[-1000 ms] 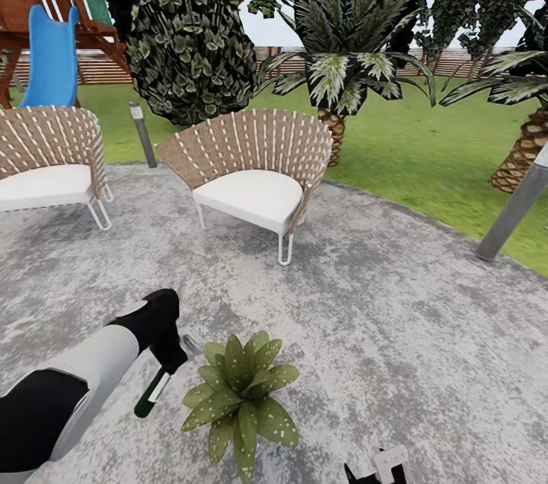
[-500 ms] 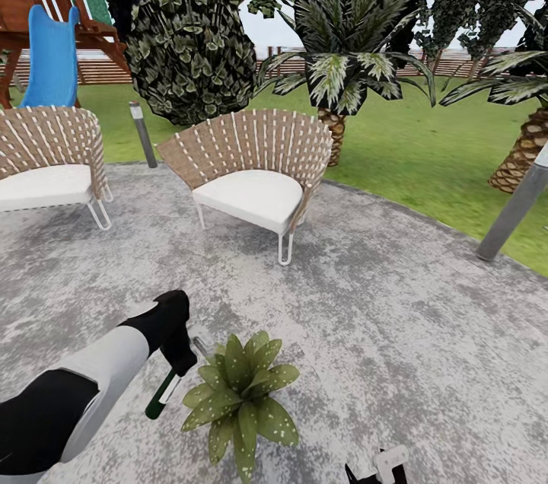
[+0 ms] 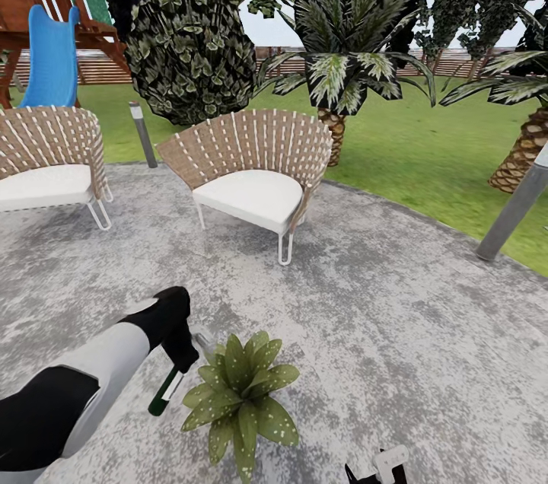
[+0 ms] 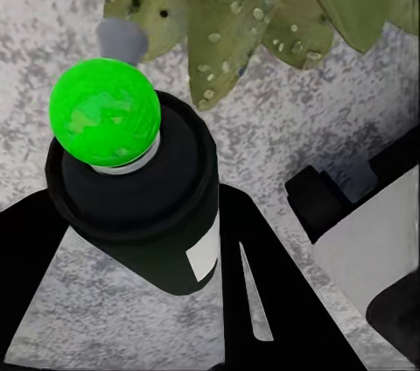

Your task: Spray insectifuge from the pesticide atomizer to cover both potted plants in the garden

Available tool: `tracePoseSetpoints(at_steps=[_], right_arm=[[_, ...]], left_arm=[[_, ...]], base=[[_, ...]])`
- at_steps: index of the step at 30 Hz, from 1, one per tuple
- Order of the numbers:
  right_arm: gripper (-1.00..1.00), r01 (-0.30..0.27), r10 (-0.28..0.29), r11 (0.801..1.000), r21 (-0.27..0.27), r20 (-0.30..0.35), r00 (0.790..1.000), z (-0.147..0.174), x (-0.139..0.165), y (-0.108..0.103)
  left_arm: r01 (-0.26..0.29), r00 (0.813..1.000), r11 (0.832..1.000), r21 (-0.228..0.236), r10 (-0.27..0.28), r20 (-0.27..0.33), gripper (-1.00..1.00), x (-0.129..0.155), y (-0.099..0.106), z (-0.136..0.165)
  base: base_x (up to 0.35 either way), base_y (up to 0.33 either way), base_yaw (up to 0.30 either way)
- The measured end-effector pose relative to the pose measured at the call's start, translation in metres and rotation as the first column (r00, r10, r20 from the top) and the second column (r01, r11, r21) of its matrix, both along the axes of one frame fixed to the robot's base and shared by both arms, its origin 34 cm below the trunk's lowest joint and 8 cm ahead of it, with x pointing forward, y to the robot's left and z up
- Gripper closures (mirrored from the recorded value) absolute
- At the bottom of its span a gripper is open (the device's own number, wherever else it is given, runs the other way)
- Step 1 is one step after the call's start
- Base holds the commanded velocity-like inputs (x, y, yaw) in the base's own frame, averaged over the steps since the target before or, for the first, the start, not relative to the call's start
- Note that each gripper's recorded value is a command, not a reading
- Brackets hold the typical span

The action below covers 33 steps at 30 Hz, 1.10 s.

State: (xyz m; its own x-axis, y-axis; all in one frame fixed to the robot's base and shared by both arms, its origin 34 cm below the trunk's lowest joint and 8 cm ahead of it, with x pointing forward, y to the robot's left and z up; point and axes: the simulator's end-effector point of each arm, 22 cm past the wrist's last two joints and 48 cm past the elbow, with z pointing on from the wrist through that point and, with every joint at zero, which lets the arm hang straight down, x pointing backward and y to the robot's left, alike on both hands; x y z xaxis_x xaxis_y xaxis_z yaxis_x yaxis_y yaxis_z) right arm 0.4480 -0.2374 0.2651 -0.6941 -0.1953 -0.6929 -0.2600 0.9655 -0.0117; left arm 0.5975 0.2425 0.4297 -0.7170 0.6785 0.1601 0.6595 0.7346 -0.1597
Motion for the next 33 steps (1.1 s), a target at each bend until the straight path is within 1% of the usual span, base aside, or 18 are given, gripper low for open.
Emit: tracePoseSetpoints(at_steps=[3,5,6,7,9,11,12,14,16,20,22,25,29,30,33], right_arm=[[-1.00,0.000,0.000,1.000,0.000,0.000,1.000,0.000,0.000,0.000],[-1.00,0.000,0.000,1.000,0.000,0.000,1.000,0.000,0.000,0.000],[-1.00,0.000,0.000,1.000,0.000,0.000,1.000,0.000,0.000,0.000],[-1.00,0.000,0.000,1.000,0.000,0.000,1.000,0.000,0.000,0.000],[-1.00,0.000,0.000,1.000,0.000,0.000,1.000,0.000,0.000,0.000],[-1.00,0.000,0.000,1.000,0.000,0.000,1.000,0.000,0.000,0.000],[-1.00,0.000,0.000,1.000,0.000,0.000,1.000,0.000,0.001,0.000],[-1.00,0.000,0.000,1.000,0.001,-0.001,1.000,0.000,0.000,0.001],[-1.00,0.000,0.000,1.000,0.001,-0.001,1.000,0.000,0.000,0.001],[-1.00,0.000,0.000,1.000,0.001,-0.001,1.000,0.000,0.000,0.001],[-1.00,0.000,0.000,1.000,0.001,-0.001,1.000,0.000,0.000,0.001],[-1.00,0.000,0.000,1.000,0.002,-0.001,1.000,0.000,0.000,0.002],[-1.00,0.000,0.000,1.000,0.003,-0.001,1.000,0.000,0.000,0.002],[-1.00,0.000,0.000,1.000,0.003,-0.001,1.000,0.000,0.000,0.002],[-1.00,0.000,0.000,1.000,0.003,-0.001,1.000,0.000,0.000,0.002]], left_arm=[[-0.007,1.000,1.000,0.004,0.007,-0.018,1.00,-0.007,0.008,-0.004],[-0.037,0.999,0.998,0.049,0.038,-0.030,1.00,-0.015,0.049,-0.008],[-0.054,0.998,0.997,0.059,0.056,-0.034,1.00,-0.018,0.061,-0.008],[-0.064,0.997,0.996,0.065,0.067,-0.041,1.00,-0.022,0.068,-0.010],[-0.061,0.996,0.996,0.063,0.065,-0.057,1.00,-0.031,0.071,-0.017],[-0.005,0.997,0.999,0.032,0.007,-0.082,1.00,-0.052,0.071,-0.033],[0.010,0.996,1.000,0.024,-0.008,-0.092,1.00,-0.060,0.071,-0.039],[0.019,0.995,1.000,0.013,-0.018,-0.102,1.00,-0.069,0.070,-0.045],[0.022,0.994,1.000,-0.005,-0.023,-0.103,1.00,-0.071,0.061,-0.047],[0.027,0.994,0.999,-0.022,-0.030,-0.109,1.00,-0.073,0.049,-0.049],[0.030,0.993,0.999,-0.021,-0.032,-0.117,1.00,-0.079,0.049,-0.053],[0.031,0.988,0.999,-0.013,-0.033,-0.151,1.00,-0.102,0.054,-0.065],[0.026,0.989,0.999,-0.018,-0.029,-0.146,1.00,-0.102,0.052,-0.066],[0.022,0.991,0.999,-0.025,-0.025,-0.135,1.00,-0.097,0.049,-0.064],[0.010,0.997,0.998,-0.057,-0.015,-0.075,1.00,-0.074,0.038,-0.053]], base=[[0.000,0.000,0.000],[0.000,0.000,0.000],[0.000,0.000,0.000],[0.000,0.000,0.000],[0.000,0.000,0.000],[0.000,0.000,0.000],[0.000,0.000,0.000],[0.000,0.000,0.000],[0.000,0.000,0.000],[0.000,0.000,0.000],[0.000,0.000,0.000],[0.000,0.000,0.000],[0.000,0.000,0.000],[0.000,0.000,0.000],[0.000,0.000,0.000]])
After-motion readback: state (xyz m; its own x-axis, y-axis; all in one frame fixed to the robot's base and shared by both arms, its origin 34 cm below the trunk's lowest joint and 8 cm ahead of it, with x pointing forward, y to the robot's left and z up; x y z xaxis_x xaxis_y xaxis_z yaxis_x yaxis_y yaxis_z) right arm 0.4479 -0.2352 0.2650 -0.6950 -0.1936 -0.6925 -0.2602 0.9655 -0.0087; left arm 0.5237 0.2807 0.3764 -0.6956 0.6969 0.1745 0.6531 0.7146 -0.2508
